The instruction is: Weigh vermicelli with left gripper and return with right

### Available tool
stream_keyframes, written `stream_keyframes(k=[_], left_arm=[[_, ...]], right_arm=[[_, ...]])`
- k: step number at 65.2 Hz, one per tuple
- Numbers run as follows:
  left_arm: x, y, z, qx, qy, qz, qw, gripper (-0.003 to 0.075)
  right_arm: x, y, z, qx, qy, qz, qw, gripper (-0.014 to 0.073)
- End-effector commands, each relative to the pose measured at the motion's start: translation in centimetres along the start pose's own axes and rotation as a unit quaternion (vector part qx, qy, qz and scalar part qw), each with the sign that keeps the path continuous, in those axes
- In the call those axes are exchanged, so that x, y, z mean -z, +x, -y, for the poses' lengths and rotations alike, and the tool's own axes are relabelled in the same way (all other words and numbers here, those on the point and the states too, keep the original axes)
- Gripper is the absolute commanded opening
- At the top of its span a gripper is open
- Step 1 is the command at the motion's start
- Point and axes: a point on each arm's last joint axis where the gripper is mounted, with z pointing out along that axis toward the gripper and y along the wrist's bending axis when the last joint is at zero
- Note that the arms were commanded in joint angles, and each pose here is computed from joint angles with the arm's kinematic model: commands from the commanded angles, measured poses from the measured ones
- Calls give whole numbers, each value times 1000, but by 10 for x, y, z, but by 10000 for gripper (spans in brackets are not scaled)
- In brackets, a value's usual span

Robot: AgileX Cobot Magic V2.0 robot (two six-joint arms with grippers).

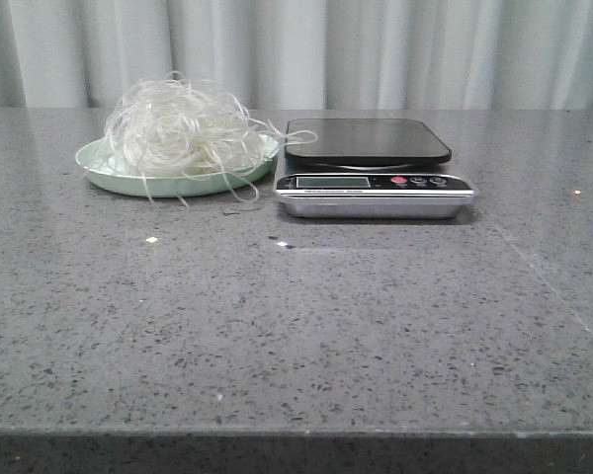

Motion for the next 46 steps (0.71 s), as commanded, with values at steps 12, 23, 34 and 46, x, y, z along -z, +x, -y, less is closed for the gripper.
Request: stream_keyframes(k=[12,23,34,46], left_arm=[[1,-14,0,5,-3,45,999,127],[-1,-9,-1,6,-4,41,999,127],[-9,17,-11,-45,-74,31,996,127],[-4,51,-24,-43,-184,45,981,127]], right_arm=[[1,-14,0,6,4,43,999,194],[1,-14,0,6,4,43,999,194],[1,-14,0,6,4,43,999,194],[1,-14,0,6,4,43,999,193]])
